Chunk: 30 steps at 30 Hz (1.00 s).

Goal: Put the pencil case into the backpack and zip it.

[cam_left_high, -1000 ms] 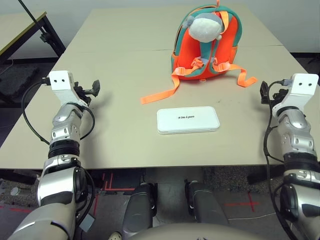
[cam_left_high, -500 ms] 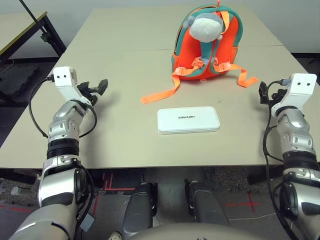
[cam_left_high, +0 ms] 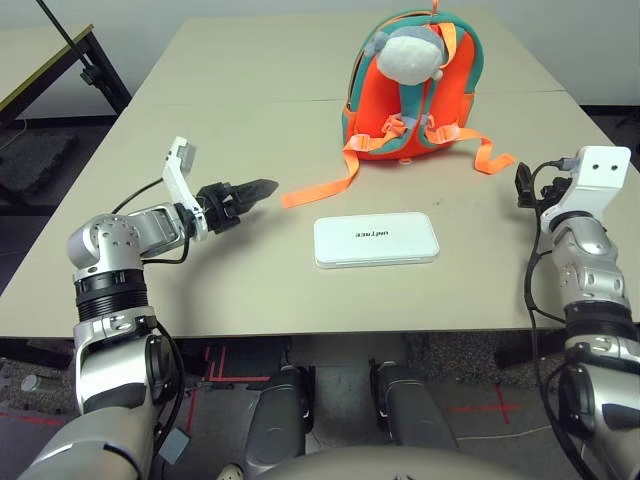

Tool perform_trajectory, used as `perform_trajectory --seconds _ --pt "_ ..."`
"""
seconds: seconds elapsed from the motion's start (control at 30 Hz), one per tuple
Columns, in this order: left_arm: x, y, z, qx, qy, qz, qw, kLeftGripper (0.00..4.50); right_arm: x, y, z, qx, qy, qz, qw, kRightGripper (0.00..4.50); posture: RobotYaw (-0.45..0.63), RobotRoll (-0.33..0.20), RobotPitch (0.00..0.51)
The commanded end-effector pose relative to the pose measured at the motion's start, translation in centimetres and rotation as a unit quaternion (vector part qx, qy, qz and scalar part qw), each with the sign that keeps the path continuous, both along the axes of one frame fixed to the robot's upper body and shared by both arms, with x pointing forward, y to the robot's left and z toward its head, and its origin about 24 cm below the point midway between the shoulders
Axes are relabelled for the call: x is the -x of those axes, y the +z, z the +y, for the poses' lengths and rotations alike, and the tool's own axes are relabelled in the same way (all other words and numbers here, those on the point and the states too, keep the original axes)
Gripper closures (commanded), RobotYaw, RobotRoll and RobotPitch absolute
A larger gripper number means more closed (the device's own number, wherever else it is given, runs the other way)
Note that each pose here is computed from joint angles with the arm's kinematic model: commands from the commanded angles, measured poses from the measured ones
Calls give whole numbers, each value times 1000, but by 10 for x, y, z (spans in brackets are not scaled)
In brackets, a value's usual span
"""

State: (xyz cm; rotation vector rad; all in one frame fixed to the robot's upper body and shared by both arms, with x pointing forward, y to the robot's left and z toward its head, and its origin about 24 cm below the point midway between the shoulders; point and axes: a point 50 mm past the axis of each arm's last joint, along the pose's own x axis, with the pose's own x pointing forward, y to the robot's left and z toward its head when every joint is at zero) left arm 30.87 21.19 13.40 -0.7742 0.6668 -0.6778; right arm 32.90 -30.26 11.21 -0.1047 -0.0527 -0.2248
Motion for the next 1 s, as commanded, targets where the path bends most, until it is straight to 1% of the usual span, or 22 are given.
perform_trajectory --seconds 0.03,0.4,0.63,0.83,1.0 --pt "4 -3 -8 24 -22 29 999 0 -1 -4 2 1 5 10 1000 12 -114 0 116" --pt "0 -23 -26 64 -55 105 991 0 2 -5 3 2 5 12 1000 12 -143 0 117" --pt "-2 -35 -34 75 -64 138 985 0 5 -5 3 2 3 12 1000 12 -161 0 123" --pt "-4 -47 -42 61 -71 156 983 0 7 -7 5 7 11 21 1000 12 -177 0 127" --pt "-6 -50 -45 51 -73 156 984 0 12 -6 10 35 56 51 997 12 -185 0 127"
